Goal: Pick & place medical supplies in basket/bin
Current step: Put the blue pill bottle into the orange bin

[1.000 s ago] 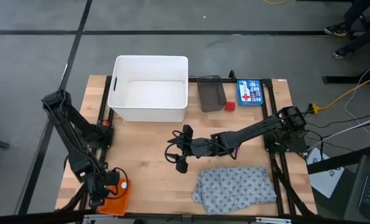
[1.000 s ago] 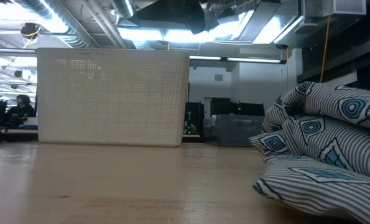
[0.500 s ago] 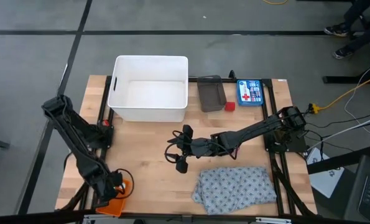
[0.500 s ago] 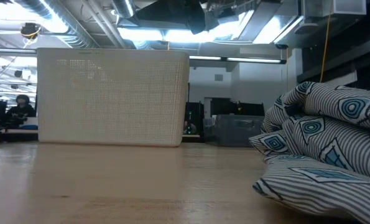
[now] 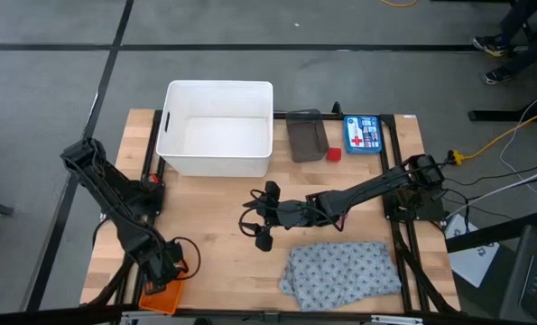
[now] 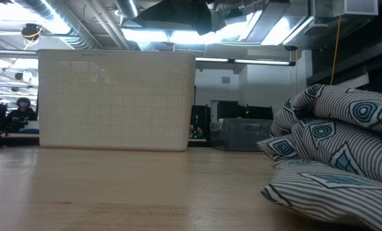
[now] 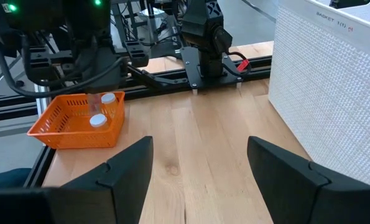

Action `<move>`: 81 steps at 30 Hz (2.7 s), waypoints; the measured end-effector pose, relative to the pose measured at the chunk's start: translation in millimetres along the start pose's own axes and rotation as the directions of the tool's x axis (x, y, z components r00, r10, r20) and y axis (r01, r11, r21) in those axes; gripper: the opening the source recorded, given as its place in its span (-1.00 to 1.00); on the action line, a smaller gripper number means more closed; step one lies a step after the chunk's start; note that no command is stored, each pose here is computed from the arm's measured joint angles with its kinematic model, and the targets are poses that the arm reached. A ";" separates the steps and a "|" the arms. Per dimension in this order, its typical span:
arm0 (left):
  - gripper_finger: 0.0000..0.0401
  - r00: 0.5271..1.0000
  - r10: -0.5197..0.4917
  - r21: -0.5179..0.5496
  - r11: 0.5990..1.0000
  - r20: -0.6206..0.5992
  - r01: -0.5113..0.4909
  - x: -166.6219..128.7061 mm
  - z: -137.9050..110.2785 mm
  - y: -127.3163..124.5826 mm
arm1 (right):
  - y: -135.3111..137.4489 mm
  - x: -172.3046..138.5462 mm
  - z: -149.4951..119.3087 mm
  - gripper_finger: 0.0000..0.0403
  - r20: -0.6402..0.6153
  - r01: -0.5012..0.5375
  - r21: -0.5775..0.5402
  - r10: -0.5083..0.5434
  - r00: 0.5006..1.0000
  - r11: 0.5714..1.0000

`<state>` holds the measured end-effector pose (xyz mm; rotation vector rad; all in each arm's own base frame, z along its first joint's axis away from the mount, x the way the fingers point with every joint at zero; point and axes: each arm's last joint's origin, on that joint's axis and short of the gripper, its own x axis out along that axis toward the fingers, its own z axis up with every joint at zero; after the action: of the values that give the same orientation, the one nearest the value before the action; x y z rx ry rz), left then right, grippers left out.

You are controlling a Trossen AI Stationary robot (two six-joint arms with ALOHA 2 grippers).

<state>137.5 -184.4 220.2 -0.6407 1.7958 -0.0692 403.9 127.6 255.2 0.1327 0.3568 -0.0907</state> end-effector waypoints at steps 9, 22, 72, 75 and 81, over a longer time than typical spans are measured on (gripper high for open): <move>-0.47 1.000 0.011 -0.051 0.999 -0.011 -0.012 -0.7 0.9 2.1 | 0.0 0.0 0.0 0.30 0.000 0.000 0.000 0.000 1.000 1.000; -0.47 0.994 -0.066 -0.043 0.997 -0.085 0.063 20.7 13.3 -14.9 | 0.0 0.0 0.0 0.30 0.000 0.000 0.000 0.000 1.000 1.000; -0.07 0.970 -0.098 -0.063 0.994 -0.222 0.086 42.1 11.6 -26.6 | -0.3 0.1 -0.7 0.30 -0.008 0.002 -0.001 -0.002 1.000 1.000; -0.07 0.969 -0.104 -0.060 0.994 -0.226 0.092 40.5 11.2 -28.5 | -0.3 0.1 -0.7 0.30 -0.007 0.002 -0.001 -0.002 1.000 1.000; -0.07 0.967 -0.155 -0.026 0.988 -0.203 0.153 27.1 9.6 -45.5 | -0.3 0.1 -0.7 0.30 -0.007 0.002 -0.001 -0.002 1.000 1.000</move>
<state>158.8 -232.7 209.8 -0.8043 1.9412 -0.2387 403.7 127.4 254.5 0.1317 0.3643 -0.0916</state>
